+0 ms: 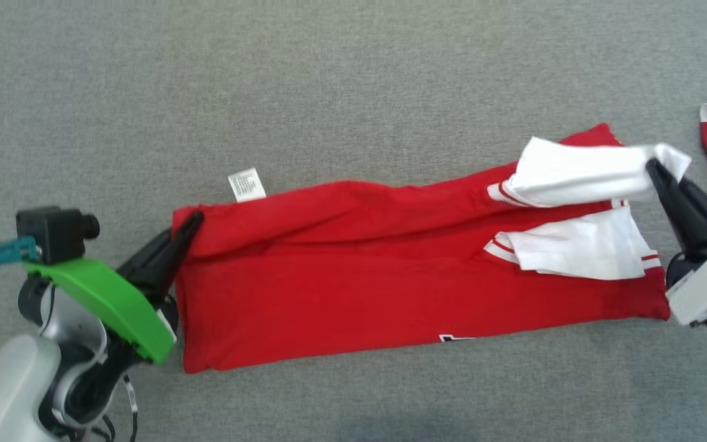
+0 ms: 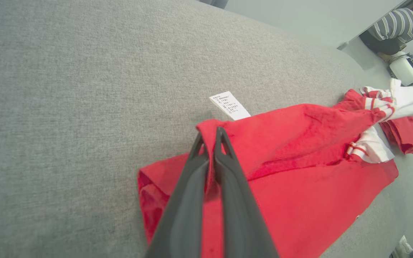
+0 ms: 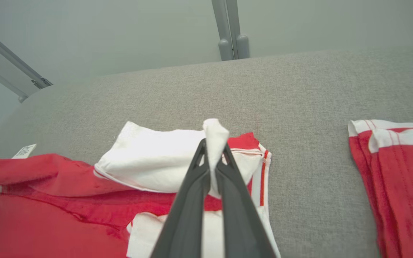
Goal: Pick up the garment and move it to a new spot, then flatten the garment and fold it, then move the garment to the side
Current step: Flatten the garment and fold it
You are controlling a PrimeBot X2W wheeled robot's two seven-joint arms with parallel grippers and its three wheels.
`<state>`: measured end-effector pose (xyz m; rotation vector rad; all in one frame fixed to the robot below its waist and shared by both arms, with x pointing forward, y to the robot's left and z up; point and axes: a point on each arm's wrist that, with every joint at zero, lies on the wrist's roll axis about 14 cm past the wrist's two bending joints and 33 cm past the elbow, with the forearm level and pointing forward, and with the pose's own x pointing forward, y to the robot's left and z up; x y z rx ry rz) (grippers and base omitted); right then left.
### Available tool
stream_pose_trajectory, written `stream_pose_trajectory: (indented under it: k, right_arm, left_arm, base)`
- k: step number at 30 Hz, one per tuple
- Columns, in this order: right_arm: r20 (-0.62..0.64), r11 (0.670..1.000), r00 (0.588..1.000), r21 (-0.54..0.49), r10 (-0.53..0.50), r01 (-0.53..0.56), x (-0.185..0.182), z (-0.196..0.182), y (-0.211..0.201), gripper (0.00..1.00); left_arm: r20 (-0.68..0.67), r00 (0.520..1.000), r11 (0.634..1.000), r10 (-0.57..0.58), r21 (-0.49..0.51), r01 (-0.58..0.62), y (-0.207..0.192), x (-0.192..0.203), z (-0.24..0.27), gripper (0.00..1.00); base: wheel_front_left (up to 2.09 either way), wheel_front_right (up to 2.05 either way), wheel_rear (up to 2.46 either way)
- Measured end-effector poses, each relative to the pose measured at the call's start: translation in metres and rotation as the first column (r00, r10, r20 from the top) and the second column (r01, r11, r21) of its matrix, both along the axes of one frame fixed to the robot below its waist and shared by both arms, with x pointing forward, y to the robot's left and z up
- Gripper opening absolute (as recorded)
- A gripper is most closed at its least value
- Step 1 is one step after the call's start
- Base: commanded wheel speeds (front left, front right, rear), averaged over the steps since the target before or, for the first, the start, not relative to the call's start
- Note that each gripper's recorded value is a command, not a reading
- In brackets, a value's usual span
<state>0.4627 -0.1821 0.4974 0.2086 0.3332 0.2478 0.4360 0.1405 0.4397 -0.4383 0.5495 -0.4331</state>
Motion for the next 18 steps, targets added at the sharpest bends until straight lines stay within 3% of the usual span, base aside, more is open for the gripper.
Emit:
stream_pose_trajectory:
  k: [9, 11, 12, 13, 14, 15, 18]
  right_arm:
    - [-0.105, 1.0, 0.994, -0.011, -0.026, 0.025, -0.04, -0.037, -0.006, 0.0]
    - [-0.138, 1.0, 0.99, -0.025, -0.018, 0.014, -0.047, -0.05, -0.005, 0.0]
    - [-0.154, 1.0, 0.988, -0.028, -0.013, 0.009, -0.049, -0.055, -0.004, 0.18]
    - [-0.165, 0.999, 0.986, -0.039, -0.009, 0.003, -0.051, -0.059, -0.004, 0.55]
    - [-0.178, 0.998, 0.984, -0.056, -0.01, 0.001, -0.054, -0.063, -0.006, 1.0]
    - [-0.187, 0.998, 0.982, -0.069, -0.012, -0.001, -0.055, -0.065, -0.009, 1.0]
    - [-0.183, 0.997, 0.983, -0.073, -0.023, 0.01, -0.055, -0.062, -0.015, 1.0]
  left_arm:
    - [0.049, 0.998, 0.999, 0.036, -0.027, -0.034, -0.012, -0.028, 0.003, 0.0]
    - [0.057, 0.997, 0.998, 0.055, -0.025, -0.054, -0.01, -0.034, 0.0, 0.27]
    - [0.062, 0.996, 0.998, 0.06, -0.022, -0.059, -0.009, -0.036, -0.001, 0.34]
    - [0.053, 0.997, 0.998, 0.06, -0.018, -0.06, -0.009, -0.039, -0.004, 0.47]
    - [0.039, 0.998, 0.998, 0.059, -0.022, -0.058, -0.011, -0.044, -0.009, 0.75]
    - [0.021, 0.998, 0.998, 0.056, -0.03, -0.055, -0.014, -0.05, -0.013, 1.0]
    - [-0.007, 0.999, 0.999, 0.037, -0.014, -0.037, -0.016, -0.063, -0.024, 1.0]
  base:
    - [0.0, 0.0, 0.0]
    - [0.0, 0.0, 0.0]
    - [0.0, 0.0, 0.0]
    - [0.0, 0.0, 0.0]
    - [0.0, 0.0, 0.0]
    - [0.0, 0.0, 0.0]
    - [0.0, 0.0, 0.0]
